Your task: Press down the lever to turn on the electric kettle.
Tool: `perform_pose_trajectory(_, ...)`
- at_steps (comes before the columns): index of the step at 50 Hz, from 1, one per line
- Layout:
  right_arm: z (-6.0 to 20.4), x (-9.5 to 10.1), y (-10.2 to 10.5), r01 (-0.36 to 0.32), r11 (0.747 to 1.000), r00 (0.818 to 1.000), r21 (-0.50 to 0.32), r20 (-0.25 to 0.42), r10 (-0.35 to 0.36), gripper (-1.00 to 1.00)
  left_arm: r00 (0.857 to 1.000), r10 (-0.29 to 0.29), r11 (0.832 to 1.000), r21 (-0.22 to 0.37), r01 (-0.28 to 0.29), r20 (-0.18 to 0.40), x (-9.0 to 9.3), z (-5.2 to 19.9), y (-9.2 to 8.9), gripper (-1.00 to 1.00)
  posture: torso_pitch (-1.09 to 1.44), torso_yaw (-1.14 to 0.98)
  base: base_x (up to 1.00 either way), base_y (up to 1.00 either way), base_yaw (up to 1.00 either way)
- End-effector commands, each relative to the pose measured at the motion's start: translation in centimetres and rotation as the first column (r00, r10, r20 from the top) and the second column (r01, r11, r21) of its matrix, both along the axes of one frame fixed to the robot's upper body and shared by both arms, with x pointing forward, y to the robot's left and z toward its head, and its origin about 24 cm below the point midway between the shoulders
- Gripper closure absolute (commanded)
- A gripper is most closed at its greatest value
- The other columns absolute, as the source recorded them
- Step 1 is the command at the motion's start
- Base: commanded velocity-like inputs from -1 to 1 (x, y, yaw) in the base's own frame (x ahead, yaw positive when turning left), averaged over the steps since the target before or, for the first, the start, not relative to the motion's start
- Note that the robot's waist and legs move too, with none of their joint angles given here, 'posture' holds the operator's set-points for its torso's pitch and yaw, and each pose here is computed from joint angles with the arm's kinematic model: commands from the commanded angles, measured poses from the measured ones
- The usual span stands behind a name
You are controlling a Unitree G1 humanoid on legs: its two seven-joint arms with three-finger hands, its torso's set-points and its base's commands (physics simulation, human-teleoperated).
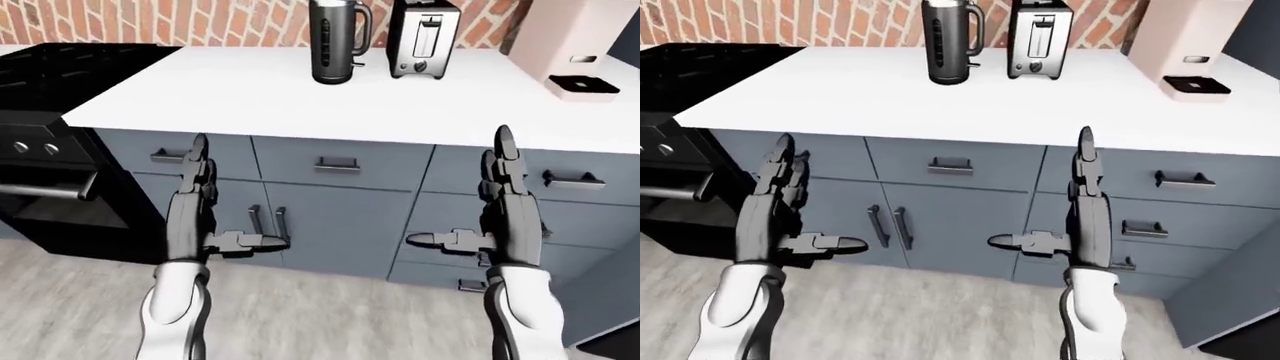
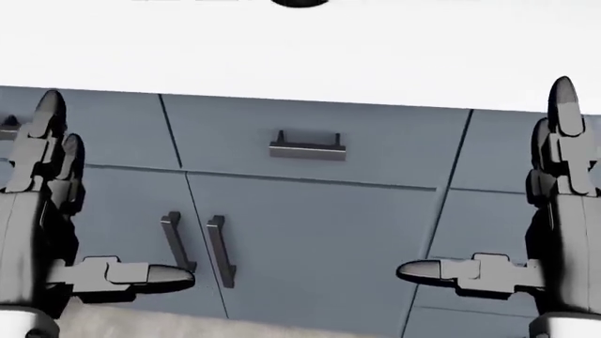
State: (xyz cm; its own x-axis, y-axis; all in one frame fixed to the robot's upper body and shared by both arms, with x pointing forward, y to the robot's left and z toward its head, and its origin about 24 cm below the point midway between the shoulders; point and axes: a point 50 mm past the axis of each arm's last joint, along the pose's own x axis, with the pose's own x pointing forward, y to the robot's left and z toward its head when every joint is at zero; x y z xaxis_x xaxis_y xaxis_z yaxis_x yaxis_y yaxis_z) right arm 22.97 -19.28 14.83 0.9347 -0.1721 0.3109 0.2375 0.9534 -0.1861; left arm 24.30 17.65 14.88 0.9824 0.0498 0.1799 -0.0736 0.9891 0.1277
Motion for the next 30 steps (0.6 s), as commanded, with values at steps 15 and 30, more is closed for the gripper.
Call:
perform_pose_trajectory(15, 0.79, -0.10, 0.28, -0.010, 1.000, 0.998, -0.015, 0.057, 0.010, -1.00, 0.997, 0.000, 1.000, 0.009, -0.001, 0.073, -0.30, 0.87, 0.00, -1.00, 0.00, 0.00, 0.22, 0.00, 0.00)
perform_pose_trajectory(30, 0.88, -0.24, 0.09, 0.001, 1.000, 0.999, -0.018, 0.054, 0.000, -1.00, 0.997, 0.005, 1.000, 0.006, -0.006, 0.072, -0.50, 0.55, 0.07, -1.00, 0.00, 0.00, 0.22, 0.00, 0.00)
